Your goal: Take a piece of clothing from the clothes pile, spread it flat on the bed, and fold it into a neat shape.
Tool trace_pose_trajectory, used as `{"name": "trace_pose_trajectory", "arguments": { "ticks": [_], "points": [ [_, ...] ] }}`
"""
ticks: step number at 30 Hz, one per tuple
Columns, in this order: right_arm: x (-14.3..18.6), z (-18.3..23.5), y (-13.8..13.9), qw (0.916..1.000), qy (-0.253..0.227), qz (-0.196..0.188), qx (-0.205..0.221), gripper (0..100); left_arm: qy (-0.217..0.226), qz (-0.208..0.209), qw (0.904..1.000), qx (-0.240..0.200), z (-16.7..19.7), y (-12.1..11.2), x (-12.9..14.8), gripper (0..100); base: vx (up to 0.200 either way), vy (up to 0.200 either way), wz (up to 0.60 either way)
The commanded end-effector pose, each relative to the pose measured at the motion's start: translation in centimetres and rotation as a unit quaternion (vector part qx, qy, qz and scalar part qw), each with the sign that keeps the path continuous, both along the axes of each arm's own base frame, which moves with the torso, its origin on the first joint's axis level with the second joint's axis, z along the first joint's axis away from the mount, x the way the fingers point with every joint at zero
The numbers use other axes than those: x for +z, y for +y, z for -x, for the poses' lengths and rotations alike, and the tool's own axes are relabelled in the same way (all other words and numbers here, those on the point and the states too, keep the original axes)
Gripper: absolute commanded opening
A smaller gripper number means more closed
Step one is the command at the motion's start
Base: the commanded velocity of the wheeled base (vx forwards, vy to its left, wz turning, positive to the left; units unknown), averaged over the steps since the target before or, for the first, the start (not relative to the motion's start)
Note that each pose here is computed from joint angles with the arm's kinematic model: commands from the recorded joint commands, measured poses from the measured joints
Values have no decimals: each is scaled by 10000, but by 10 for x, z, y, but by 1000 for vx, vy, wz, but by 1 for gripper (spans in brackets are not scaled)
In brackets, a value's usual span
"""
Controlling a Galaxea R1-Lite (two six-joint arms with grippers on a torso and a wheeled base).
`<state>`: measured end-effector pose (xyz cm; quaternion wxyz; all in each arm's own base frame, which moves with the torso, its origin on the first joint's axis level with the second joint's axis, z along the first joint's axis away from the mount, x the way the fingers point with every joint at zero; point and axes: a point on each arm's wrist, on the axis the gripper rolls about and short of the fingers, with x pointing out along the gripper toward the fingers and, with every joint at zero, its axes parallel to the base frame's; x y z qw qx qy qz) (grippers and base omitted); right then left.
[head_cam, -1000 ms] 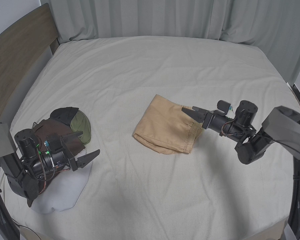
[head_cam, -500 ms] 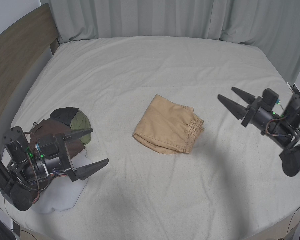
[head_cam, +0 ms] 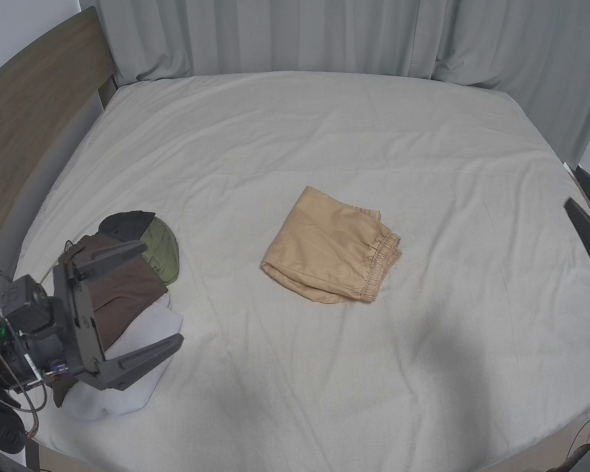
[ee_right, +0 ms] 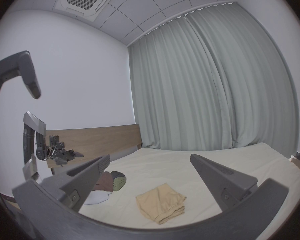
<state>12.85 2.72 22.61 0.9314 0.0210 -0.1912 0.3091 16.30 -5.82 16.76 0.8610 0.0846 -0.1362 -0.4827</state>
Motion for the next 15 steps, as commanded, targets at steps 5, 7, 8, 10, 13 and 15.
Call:
{"name": "trace_pose_trajectory", "arguments": {
  "ticks": [5,7,8,10,13,15],
  "points": [
    [-46,127,-15,9999,-39,41,110,100,-472,796,9931,717,78,22,18,100,0,0,0],
    [-60,144,-17,9999,71,55,108,100,-429,839,9909,965,89,26,17,100,0,0,0],
    [-62,146,-17,9999,79,56,108,100,-410,851,9899,1055,91,27,16,100,0,0,0],
    [-69,153,-18,9998,141,57,86,100,-320,886,9868,1317,96,30,14,100,0,0,0],
    [-86,164,-18,9998,204,85,-13,100,21,911,9780,1879,109,36,4,100,0,0,0],
    [-88,162,-19,9995,182,139,-204,100,206,890,9740,2072,115,39,-2,100,0,0,0]
  ]
}}
